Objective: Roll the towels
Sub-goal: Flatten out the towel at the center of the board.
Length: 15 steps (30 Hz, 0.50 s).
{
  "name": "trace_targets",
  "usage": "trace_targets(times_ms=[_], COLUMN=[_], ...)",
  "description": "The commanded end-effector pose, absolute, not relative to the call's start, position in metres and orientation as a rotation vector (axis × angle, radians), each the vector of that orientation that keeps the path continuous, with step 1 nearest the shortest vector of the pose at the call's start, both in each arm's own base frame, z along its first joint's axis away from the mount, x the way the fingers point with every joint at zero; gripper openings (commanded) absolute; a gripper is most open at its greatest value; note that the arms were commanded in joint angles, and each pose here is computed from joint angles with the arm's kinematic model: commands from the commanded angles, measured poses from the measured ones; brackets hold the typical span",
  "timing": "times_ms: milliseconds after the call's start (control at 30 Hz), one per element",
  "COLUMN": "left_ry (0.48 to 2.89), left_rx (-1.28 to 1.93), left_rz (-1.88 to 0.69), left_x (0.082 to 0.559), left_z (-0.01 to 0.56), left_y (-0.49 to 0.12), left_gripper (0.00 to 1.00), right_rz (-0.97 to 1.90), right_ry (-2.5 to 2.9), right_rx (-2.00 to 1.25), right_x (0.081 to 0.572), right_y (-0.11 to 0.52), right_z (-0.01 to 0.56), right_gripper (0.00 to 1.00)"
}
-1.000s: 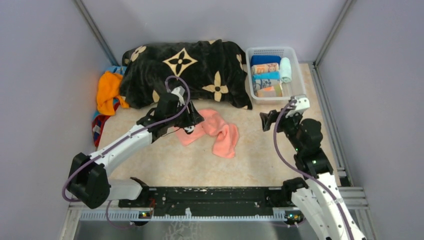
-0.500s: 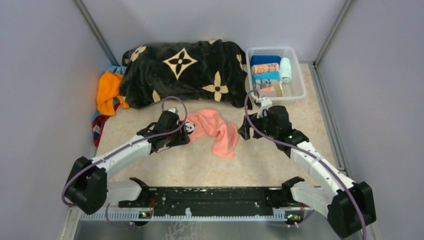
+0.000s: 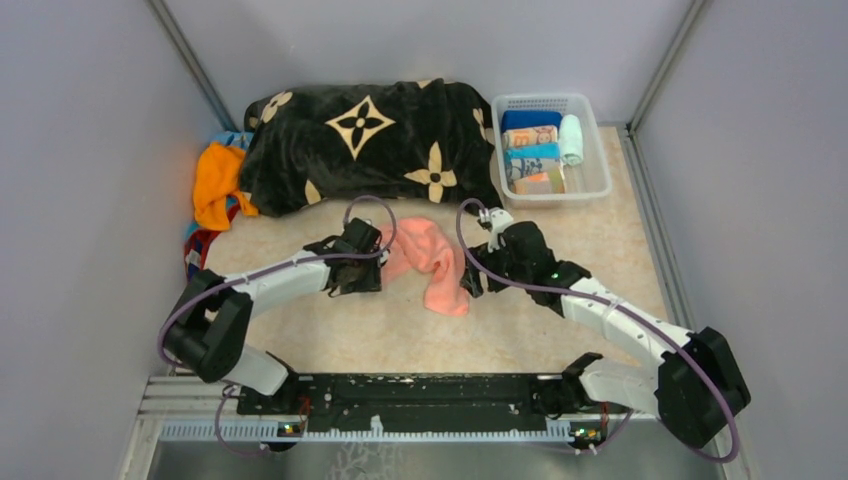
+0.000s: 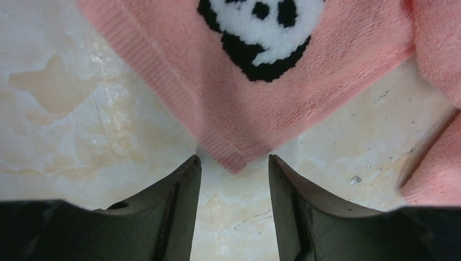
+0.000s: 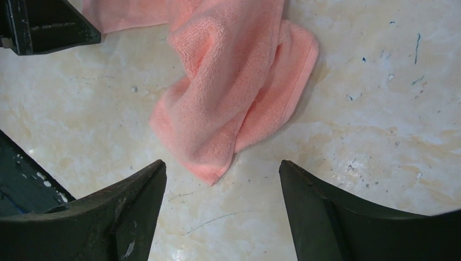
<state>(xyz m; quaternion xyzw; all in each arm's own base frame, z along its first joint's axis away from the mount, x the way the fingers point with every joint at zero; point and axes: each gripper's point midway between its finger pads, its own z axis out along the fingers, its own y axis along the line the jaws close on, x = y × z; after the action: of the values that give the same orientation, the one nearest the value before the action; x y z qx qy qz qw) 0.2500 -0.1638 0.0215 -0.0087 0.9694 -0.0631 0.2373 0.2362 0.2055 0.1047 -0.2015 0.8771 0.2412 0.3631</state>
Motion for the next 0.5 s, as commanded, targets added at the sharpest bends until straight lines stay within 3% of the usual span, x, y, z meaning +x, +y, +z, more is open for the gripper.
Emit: trace_targets(times_ms=[0,167,367,467], left_ry=[2.693,2.737,2.700,2.654], left_rx=[0.052,0.082,0.059,0.037], left_rz=[-0.036,0.027,0.086,0.114], left_x=[0.249,0.240,0.242,0.245], left_z=[0.011,-0.005,0.000,0.015], left_y=[-0.166,-0.165,-0.153,-0.146], left_gripper=[0.54,0.45,0.08,0.00], right_rz=[0.595,0.590,0.600,0.591], right_ry=[2.223,2.239,2.257,2.269], right_rx=[-0.544,-0.612,-0.715,-0.762], right_x=[0.238,0.230,0.216,0.212], right_y=[0.214,0.224,0.243,0.252], right_z=[0.107,0.098,0.084,0.078], right_gripper=[0.76,0.76,0.74,0.72])
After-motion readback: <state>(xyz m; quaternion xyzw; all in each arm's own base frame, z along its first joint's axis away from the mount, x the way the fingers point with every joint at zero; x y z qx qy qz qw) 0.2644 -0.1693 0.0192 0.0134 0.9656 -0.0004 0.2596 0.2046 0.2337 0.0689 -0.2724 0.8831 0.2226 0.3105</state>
